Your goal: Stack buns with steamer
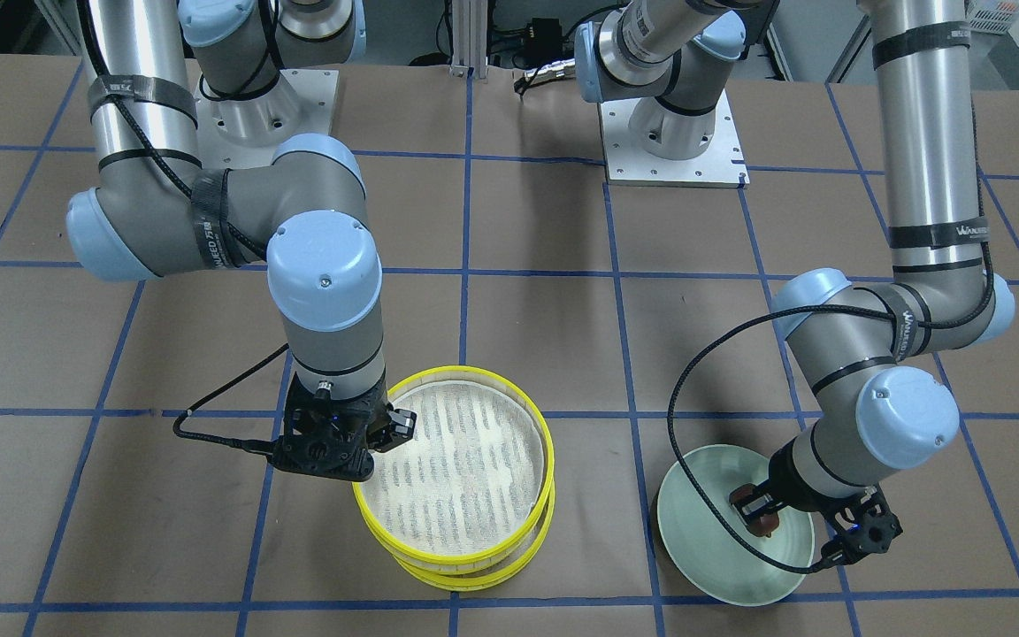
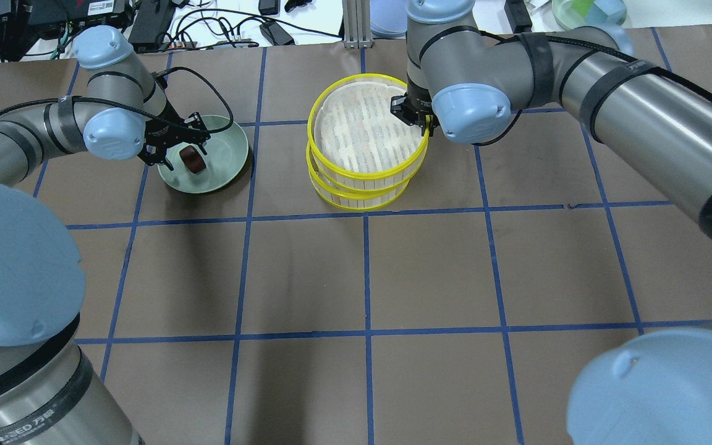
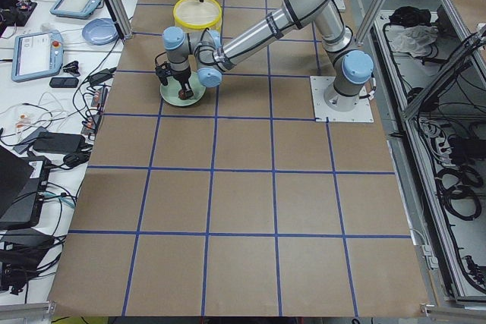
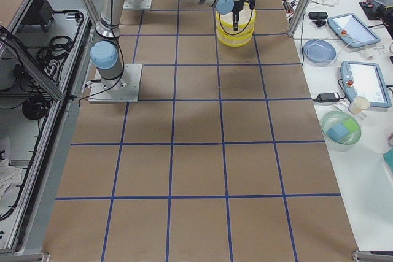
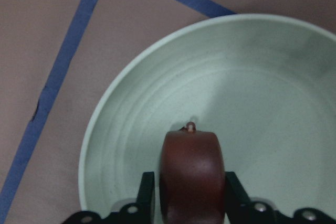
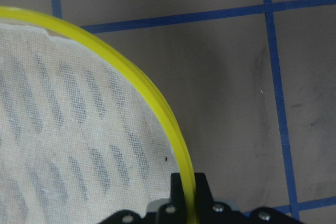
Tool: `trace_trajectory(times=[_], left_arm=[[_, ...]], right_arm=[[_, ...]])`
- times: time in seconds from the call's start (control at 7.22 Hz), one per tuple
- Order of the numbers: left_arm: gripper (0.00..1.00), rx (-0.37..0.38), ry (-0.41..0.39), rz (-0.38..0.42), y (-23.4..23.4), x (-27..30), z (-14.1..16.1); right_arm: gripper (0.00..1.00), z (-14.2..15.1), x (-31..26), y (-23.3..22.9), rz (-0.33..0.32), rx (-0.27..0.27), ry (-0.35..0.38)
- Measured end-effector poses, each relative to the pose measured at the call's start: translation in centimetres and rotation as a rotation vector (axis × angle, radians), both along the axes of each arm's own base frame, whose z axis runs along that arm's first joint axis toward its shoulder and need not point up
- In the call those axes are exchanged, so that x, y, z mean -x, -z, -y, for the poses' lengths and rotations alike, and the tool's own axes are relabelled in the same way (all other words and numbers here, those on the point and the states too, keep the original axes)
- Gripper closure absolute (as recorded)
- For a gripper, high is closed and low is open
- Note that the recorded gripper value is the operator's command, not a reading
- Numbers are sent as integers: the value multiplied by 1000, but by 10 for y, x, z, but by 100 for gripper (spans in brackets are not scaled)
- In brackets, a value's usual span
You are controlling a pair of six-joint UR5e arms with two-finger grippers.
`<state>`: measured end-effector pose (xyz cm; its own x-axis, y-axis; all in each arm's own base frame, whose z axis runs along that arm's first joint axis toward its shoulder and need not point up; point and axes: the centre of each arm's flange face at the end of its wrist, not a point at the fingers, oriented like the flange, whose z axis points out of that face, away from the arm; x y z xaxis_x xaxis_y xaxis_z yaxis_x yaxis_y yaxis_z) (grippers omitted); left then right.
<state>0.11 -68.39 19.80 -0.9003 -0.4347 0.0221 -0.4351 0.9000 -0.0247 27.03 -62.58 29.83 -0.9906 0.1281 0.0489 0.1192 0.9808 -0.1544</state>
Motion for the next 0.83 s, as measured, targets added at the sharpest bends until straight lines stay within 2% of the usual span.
trace_trajectory(times=[0.42, 0.83], left_arm=[[100, 62, 12, 5, -37, -2, 4], [100, 204, 29, -4, -124, 16, -1]], right_arm=[[100, 5, -2, 9, 15, 8, 39], [100, 5, -3, 11, 23, 9, 46]])
